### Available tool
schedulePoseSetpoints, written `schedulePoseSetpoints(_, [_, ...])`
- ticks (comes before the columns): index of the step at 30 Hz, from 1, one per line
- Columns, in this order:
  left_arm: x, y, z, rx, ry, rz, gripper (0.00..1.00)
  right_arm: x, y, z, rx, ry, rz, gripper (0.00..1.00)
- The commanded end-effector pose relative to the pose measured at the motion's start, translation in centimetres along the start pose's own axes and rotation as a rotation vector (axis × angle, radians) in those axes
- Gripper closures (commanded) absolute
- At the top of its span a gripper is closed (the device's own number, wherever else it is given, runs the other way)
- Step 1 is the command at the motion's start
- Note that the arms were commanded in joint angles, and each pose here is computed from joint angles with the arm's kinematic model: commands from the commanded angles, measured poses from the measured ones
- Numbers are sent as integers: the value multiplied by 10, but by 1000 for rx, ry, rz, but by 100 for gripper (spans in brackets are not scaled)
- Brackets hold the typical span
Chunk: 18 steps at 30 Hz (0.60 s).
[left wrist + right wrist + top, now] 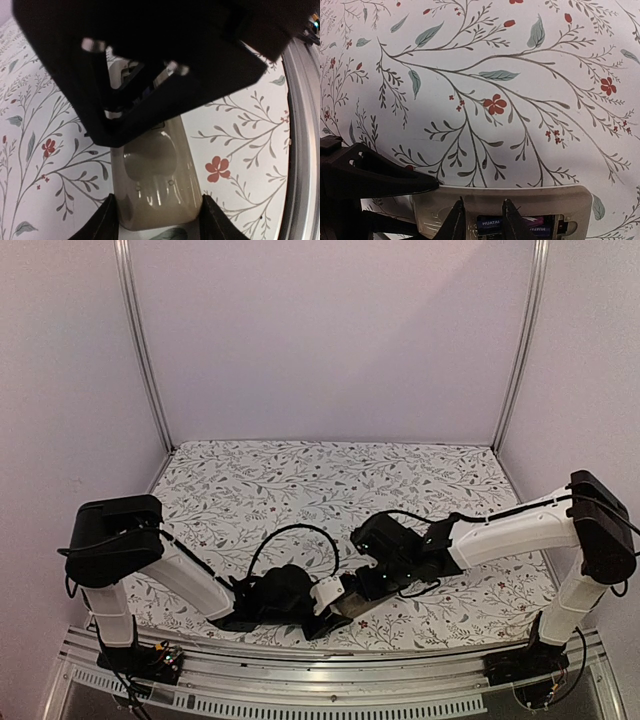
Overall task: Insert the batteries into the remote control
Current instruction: Load the battery cover onto the remote control without the battery cover.
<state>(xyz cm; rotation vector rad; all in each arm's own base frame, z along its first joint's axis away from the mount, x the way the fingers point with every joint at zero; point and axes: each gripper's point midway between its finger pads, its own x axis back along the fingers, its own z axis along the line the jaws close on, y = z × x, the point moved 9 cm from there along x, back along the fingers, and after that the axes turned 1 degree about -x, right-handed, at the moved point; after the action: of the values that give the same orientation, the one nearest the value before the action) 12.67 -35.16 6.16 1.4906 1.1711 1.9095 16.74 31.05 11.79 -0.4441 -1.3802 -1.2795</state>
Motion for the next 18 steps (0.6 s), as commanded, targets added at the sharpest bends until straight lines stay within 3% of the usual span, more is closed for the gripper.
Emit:
schedulePoseSetpoints(1, [1,-25,2,0,21,100,56,-1,-22,-1,44,26,45,76])
schedulePoseSetpoints(8, [0,-25,3,3,21,98,56,2,-24,-4,59,16,38,77])
schedulePoseSetpoints(18, [0,-22,4,7,22,85,53,12,-11,3,83,23,-20,70])
